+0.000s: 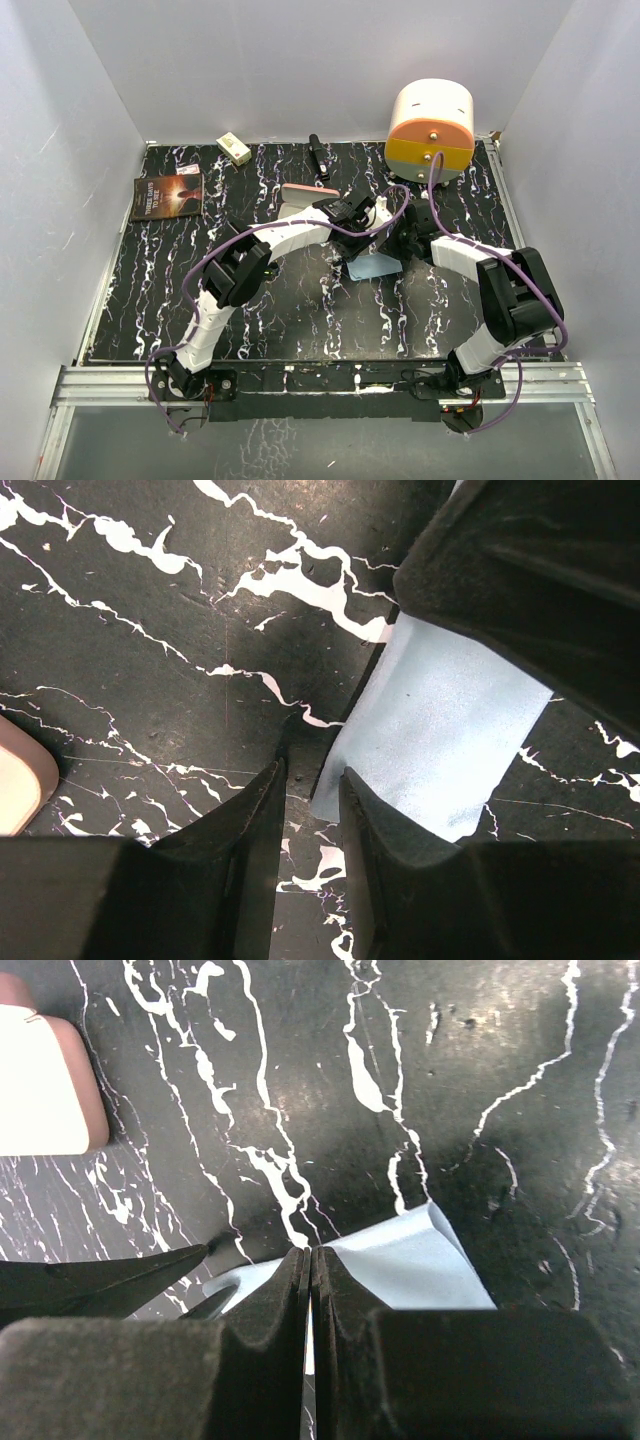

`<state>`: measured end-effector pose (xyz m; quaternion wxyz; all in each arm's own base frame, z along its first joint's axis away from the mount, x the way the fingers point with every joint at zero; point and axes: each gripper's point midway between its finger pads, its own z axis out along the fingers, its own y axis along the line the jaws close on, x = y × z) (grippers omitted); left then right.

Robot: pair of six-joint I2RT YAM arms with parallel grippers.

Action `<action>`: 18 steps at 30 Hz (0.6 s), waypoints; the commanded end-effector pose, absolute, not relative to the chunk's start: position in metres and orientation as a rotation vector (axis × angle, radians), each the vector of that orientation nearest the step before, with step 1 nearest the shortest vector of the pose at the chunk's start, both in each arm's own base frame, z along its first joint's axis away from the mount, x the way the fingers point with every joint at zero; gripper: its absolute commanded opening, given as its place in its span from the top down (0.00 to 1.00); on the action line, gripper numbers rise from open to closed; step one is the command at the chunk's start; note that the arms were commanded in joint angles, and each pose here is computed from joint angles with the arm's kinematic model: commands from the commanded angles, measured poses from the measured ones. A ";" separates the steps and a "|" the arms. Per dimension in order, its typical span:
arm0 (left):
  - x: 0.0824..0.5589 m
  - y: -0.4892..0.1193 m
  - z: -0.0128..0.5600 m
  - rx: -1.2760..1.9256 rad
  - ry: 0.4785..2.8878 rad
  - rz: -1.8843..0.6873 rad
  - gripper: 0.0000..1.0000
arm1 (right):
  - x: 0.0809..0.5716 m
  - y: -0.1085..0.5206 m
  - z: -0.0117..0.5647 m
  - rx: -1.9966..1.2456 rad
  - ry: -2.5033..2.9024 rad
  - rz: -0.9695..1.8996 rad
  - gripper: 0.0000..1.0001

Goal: Organize the sunglasses
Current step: Adjust the glasses cleaning cloth at the center of the board.

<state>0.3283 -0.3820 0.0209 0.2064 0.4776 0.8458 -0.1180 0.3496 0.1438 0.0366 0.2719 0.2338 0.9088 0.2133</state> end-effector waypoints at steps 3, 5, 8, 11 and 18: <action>0.313 -0.372 0.033 1.351 2.392 -0.349 0.73 | 0.371 0.147 0.035 0.601 2.389 0.589 0.92; 0.312 -0.370 0.033 1.350 2.394 -0.347 0.73 | 0.369 0.146 0.030 0.608 2.407 0.575 0.92; 0.309 -0.369 0.034 1.352 2.393 -0.353 0.73 | 0.367 0.139 0.025 0.633 2.415 0.529 0.92; 0.307 -0.367 0.034 1.352 2.394 -0.354 0.73 | 0.365 0.127 0.023 0.659 2.412 0.463 0.92; 0.303 -0.365 0.028 1.362 2.409 -0.358 0.74 | 0.377 0.099 0.040 0.709 2.341 0.450 0.92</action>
